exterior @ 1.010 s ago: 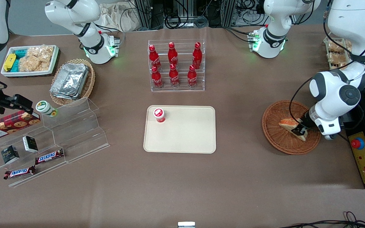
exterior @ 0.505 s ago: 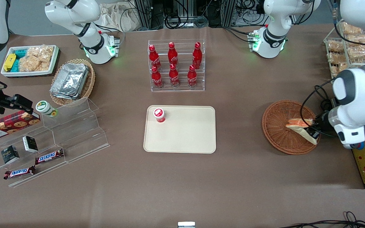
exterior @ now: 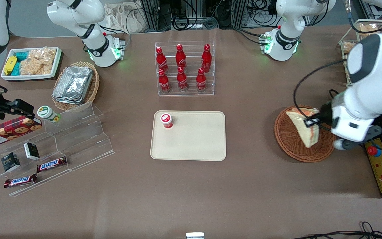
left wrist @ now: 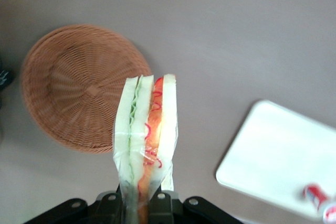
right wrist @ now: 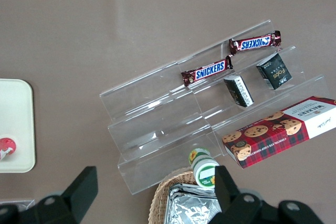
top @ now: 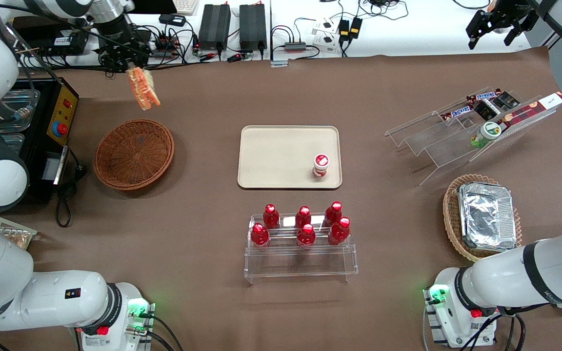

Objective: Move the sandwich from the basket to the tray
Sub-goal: 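Carry the sandwich with the left gripper over the white tray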

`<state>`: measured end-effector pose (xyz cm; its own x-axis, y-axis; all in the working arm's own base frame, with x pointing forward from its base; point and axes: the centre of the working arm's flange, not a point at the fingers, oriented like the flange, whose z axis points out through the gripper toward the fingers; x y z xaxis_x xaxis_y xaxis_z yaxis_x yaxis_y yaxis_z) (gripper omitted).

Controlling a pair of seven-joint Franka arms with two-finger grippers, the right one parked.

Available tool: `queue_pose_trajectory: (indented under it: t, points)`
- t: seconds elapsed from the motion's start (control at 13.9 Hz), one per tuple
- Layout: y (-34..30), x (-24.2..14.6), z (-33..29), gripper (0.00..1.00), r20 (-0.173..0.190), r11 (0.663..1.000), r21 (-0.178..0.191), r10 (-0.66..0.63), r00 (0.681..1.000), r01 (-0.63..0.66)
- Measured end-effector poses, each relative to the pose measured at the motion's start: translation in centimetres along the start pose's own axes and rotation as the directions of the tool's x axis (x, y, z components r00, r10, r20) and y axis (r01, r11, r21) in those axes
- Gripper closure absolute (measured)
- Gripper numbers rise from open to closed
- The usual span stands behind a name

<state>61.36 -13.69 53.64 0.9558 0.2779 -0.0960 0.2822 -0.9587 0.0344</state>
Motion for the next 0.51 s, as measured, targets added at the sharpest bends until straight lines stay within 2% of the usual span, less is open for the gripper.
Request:
queue_pose_trajectory:
  t: [0.22,0.43,0.51]
  points:
    - [7.1,-2.2,2.8,0.82,0.012,0.985,-0.045,0.168,0.986,-0.167]
    - [11.3,-1.7,8.6,0.82,0.042,0.970,-0.093,0.228,0.973,-0.224]
    - [13.1,-1.8,10.8,0.82,0.041,0.964,-0.108,0.250,0.967,-0.244]
